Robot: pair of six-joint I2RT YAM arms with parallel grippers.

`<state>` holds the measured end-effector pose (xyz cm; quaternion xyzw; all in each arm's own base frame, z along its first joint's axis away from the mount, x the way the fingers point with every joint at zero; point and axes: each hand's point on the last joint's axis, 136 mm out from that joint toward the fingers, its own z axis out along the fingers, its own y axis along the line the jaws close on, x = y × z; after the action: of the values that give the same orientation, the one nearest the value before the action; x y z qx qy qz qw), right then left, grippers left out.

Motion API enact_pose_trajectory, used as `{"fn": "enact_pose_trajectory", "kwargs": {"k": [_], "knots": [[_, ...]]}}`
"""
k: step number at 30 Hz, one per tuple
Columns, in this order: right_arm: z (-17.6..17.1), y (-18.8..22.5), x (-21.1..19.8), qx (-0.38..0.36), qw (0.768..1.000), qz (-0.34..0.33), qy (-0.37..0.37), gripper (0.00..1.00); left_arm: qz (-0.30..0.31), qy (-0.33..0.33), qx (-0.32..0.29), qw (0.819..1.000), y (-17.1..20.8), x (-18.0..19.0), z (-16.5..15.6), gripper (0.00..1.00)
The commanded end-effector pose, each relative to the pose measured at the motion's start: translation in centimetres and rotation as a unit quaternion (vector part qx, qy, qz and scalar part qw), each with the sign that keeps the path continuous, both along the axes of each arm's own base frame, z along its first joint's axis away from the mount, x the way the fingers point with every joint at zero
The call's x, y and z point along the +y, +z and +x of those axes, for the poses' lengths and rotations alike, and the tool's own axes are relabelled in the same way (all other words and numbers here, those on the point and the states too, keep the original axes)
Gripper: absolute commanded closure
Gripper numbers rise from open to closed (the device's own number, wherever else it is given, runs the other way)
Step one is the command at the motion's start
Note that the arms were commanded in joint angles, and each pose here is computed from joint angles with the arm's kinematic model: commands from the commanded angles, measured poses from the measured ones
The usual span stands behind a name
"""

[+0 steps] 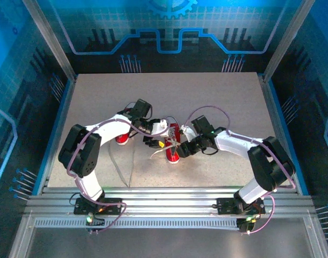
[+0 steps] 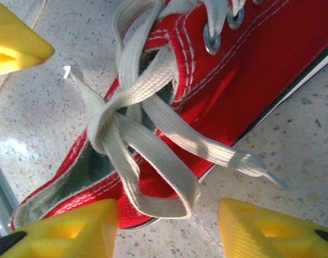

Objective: Tie the shoes

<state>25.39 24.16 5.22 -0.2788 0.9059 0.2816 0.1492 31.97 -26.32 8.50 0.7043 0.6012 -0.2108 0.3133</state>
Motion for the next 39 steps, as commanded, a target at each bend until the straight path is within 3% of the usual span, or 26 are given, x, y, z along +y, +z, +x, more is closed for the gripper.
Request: {"fn": "enact_pose_trajectory", "kwargs": {"k": [1,8,14,17,19,22,39], "knots": [[0.5,0.4,0.1,-0.019,1.0,-0.017,0.008,0.55,-0.008,-0.04,-0.028,0.999,0.4,-1.4,0.2,0.24],[0.1,0.5,0.0,-0.03,0.999,-0.02,0.018,0.76,0.0,-0.058,-0.02,0.998,-0.7,-2.1,0.2,0.31],[-0.1,0.2,0.3,-0.032,0.999,-0.023,0.029,0.8,0.005,-0.066,-0.017,0.998,-1.2,-2.3,-0.1,0.46],[0.0,0.4,0.4,-0.036,0.998,-0.028,0.031,0.93,0.008,-0.07,-0.016,0.997,-1.2,-2.4,-0.6,0.6],[0.2,0.7,0.2,-0.043,0.998,-0.033,0.029,1.0,0.014,-0.07,-0.018,0.997,-1.3,-2.4,-1.0,0.79],[0.4,1.6,-0.3,-0.061,0.997,-0.042,0.024,1.0,0.022,-0.048,-0.007,0.999,-0.8,-1.9,-1.5,1.0],[2.1,3.7,-1.3,-0.089,0.994,-0.055,0.017,1.0,0.023,0.076,0.026,0.996,-0.1,0.5,-3.0,1.0]]}}
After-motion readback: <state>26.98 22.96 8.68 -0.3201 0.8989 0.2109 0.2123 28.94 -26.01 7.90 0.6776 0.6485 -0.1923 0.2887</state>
